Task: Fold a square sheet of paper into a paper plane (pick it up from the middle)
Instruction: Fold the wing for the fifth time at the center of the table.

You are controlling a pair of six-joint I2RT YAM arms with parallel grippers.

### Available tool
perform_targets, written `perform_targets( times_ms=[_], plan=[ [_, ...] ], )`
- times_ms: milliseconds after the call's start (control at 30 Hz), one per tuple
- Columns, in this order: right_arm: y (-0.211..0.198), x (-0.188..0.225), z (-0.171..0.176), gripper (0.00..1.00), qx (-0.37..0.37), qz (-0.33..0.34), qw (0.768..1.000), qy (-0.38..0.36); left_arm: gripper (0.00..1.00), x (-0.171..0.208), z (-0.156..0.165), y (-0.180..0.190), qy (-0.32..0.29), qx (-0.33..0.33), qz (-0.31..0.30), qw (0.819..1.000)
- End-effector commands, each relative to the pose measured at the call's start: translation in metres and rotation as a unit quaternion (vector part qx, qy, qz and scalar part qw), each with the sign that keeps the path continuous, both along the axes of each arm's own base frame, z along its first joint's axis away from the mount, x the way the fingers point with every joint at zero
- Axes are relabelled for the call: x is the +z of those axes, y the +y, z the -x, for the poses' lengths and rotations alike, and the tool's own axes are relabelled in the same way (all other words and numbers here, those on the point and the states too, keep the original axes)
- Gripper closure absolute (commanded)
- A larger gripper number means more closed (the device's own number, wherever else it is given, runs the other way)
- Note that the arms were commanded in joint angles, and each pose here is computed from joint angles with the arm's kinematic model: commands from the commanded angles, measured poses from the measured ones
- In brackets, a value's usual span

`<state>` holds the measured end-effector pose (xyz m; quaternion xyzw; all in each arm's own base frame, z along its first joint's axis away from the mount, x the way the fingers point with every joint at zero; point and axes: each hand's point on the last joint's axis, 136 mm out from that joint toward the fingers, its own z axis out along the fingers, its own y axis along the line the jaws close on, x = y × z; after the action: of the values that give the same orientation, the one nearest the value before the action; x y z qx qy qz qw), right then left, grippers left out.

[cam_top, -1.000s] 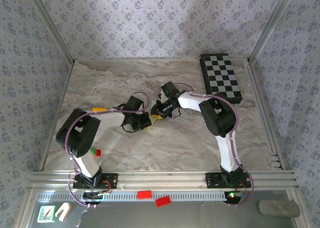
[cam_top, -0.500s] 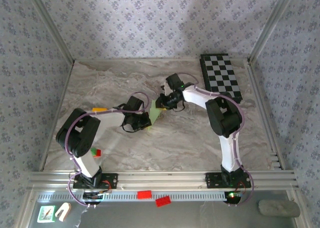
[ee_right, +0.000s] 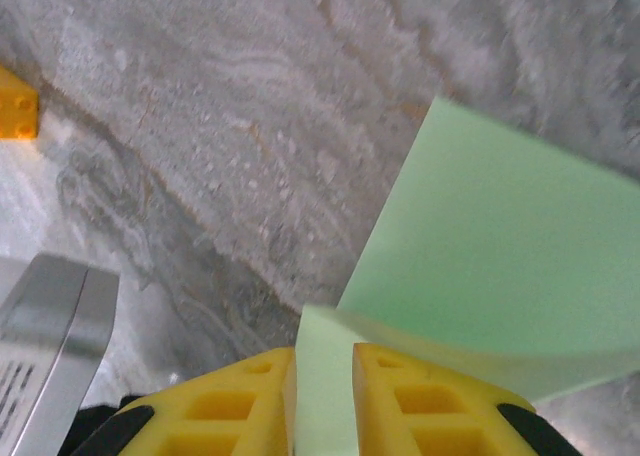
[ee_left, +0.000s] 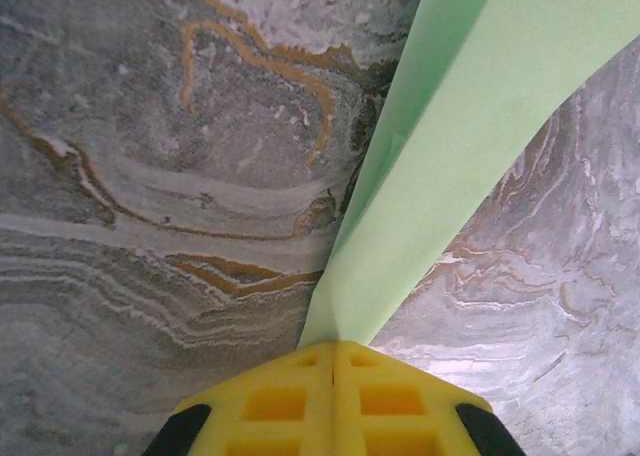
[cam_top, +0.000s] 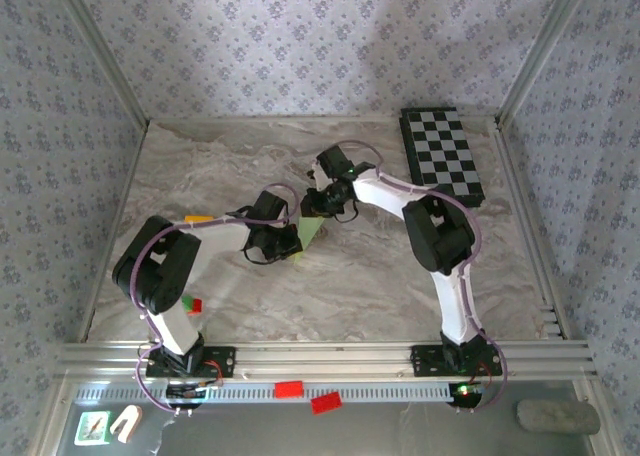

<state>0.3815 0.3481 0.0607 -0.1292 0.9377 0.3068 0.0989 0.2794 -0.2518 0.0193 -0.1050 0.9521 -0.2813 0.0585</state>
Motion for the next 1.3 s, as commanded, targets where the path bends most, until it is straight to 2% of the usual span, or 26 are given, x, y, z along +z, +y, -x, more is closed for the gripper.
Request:
perform_targets(
  times_ms=[0, 300, 600, 800, 933, 1067, 1267],
  plan=[
    [-0.014, -0.015, -0.011, 0.78, -0.014, 0.036, 0.999, 0.002, 1.00, -0.028, 0.026, 0.018, 0.058, -0.005, -0.048, 0.997],
    [-0.038, -0.030, -0.024, 0.78, -0.038, 0.066, 0.997, 0.007, 1.00, -0.028, 0.028, 0.018, 0.060, -0.004, -0.045, 0.997],
    [-0.052, -0.053, -0.018, 0.78, -0.054, 0.081, 0.995, 0.033, 1.00, -0.016, 0.021, 0.011, 0.045, -0.010, -0.032, 0.998],
    [-0.062, -0.065, -0.013, 0.78, -0.063, 0.079, 0.994, 0.048, 1.00, 0.016, 0.001, -0.008, -0.007, -0.019, 0.019, 1.000],
    [-0.065, -0.070, -0.011, 0.78, -0.061, 0.073, 0.994, 0.052, 0.94, 0.039, -0.019, -0.021, -0.047, -0.015, 0.050, 0.998],
    [-0.064, -0.070, -0.010, 0.79, -0.059, 0.064, 0.995, 0.052, 0.93, 0.036, -0.030, -0.022, -0.050, 0.002, 0.051, 0.997],
    [-0.063, -0.071, -0.011, 0.79, -0.059, 0.055, 0.995, 0.053, 0.97, 0.012, -0.031, -0.018, -0.019, 0.017, 0.024, 0.999]
  ],
)
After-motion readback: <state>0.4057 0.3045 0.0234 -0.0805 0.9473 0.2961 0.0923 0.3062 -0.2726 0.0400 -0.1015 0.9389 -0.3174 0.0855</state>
